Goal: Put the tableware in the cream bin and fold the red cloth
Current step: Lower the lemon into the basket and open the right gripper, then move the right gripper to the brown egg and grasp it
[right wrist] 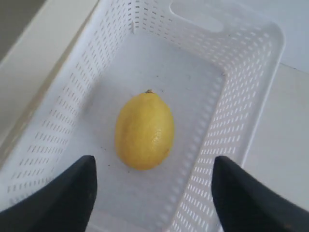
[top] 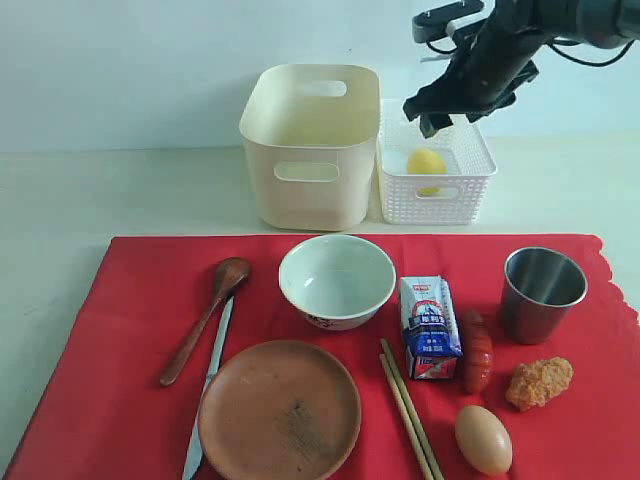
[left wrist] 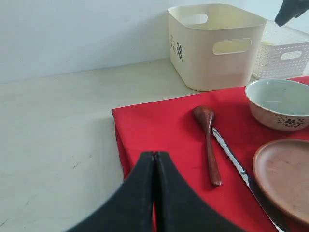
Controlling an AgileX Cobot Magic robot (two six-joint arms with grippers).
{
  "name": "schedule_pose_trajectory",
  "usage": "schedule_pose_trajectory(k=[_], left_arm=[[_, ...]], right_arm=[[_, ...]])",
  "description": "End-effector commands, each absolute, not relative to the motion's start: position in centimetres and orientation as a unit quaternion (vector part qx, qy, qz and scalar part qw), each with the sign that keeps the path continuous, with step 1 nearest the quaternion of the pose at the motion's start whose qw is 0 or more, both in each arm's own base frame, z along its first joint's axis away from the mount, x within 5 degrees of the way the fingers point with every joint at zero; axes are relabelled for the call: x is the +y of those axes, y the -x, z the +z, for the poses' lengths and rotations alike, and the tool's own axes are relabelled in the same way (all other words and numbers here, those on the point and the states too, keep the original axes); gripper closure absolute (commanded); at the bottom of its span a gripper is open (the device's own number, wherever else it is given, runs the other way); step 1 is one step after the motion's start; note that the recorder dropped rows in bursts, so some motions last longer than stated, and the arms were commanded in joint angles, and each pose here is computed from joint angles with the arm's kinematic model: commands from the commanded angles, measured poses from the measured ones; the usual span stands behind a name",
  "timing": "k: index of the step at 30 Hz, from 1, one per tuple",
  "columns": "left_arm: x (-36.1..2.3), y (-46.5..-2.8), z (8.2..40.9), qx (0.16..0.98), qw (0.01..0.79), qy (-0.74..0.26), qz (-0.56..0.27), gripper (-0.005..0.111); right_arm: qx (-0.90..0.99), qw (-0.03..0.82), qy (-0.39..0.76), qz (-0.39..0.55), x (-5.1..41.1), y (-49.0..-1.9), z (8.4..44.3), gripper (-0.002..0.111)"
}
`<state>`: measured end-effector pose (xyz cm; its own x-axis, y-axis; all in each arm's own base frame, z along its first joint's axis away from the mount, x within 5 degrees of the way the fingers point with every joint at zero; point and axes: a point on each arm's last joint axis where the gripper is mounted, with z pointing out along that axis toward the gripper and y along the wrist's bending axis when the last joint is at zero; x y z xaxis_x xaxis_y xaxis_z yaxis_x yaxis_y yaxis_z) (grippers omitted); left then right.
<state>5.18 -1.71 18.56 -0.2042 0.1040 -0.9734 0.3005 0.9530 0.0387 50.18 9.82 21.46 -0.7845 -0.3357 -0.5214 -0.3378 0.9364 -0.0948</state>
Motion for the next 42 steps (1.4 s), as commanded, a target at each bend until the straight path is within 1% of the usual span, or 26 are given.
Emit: schedule_pose_trajectory(k=[1, 11, 16, 27, 36, 42], left_arm=[[-1.7, -5.2, 18.6, 0.769, 0.621, -0.129, -0.079, 0.107], [-1.7, -5.2, 18.6, 0.769, 0.621, -0.129, -0.079, 0.107], [-1.7, -5.2, 18.6, 0.769, 0.621, -0.129, -0.079, 0.107], [-1.7, -5.2, 18.6, 0.769, 0.621, -0.129, -0.079, 0.107], [-1.7, -5.2, 18.6, 0.769, 0.621, -0.129, -0.079, 0.107], [-1.7, -5.2, 18.6, 0.769, 0.621, -0.129, -0.079, 0.107]], right_arm=[[0.948, 0.266, 0.175, 0.003, 9.5, -48.8, 24.6, 0.044], [0.957, 0.241, 0.165, 0.005, 8.9, -45.6, 28.7, 0.044], [0.957, 0.242, 0.163, 0.006, 8.5, -43.6, 29.6, 0.046], [0.956, 0.243, 0.162, 0.006, 7.3, -37.3, 29.9, 0.046], [0.956, 0.243, 0.162, 0.006, 6.0, -31.0, 30.5, 0.046], [0.954, 0.257, 0.154, 0.026, 5.5, -26.7, 31.0, 0.046]])
